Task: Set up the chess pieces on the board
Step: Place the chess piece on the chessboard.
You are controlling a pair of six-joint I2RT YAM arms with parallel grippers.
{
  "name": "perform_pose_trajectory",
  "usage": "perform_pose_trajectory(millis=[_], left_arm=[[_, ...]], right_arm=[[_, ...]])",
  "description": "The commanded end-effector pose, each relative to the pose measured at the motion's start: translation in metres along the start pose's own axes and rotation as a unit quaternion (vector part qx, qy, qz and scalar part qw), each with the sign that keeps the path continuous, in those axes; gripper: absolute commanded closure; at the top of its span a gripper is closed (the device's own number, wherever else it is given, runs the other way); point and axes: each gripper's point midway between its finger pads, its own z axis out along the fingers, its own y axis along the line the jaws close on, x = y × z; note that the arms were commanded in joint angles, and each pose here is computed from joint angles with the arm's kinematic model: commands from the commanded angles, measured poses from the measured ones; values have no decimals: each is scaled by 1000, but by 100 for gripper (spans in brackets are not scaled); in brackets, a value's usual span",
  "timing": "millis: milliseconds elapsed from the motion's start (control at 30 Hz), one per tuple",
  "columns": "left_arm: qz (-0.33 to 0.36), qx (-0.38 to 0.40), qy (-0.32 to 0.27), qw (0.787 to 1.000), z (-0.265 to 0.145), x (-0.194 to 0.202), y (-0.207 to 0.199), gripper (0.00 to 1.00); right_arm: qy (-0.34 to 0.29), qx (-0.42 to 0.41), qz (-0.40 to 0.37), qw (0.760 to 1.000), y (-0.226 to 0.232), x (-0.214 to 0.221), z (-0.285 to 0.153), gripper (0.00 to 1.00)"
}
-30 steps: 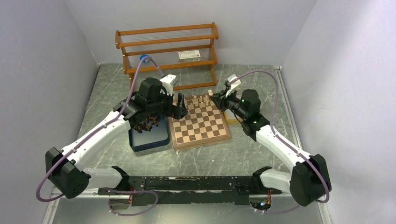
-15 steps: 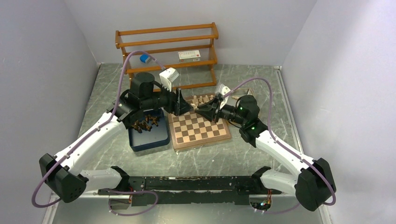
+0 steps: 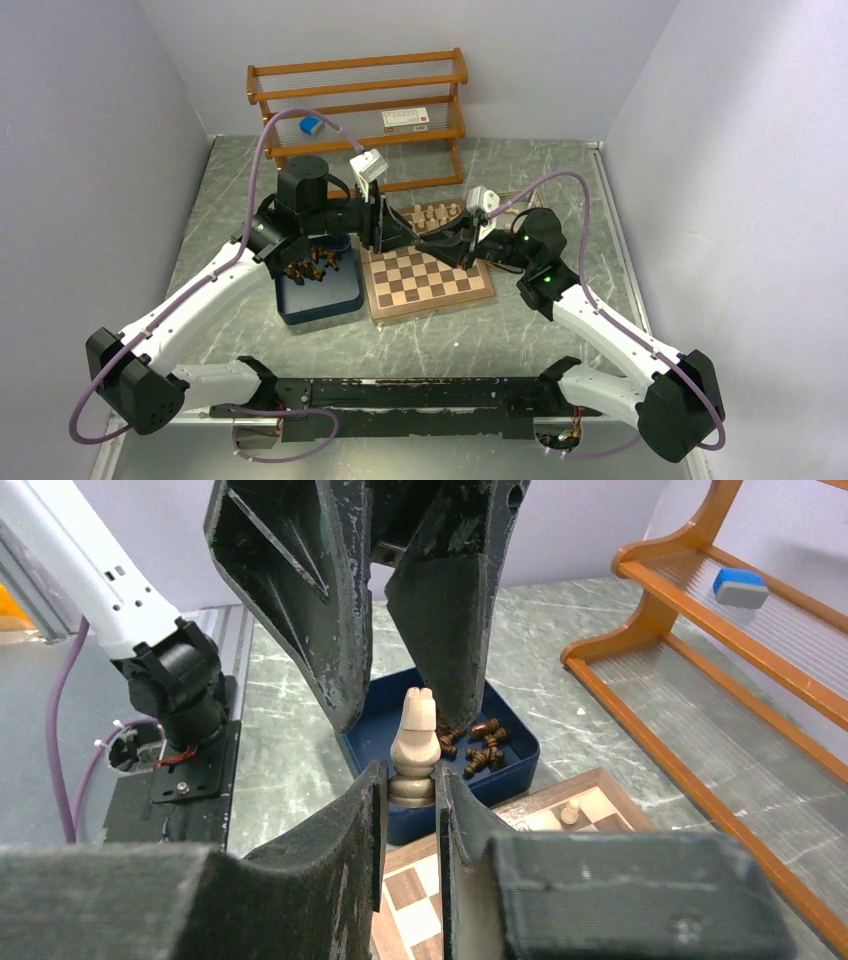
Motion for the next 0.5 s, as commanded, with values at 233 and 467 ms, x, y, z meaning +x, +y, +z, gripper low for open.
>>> perform_pose_trajectory(millis=[233, 467], left_arm=[[27, 51, 2, 998, 2, 3, -11, 67], [36, 47, 1, 998, -1, 2, -11, 88]], right_arm=[[-23, -14, -9, 1000, 9, -14, -1, 86], [-13, -7, 2, 1000, 5, -5, 1, 83]])
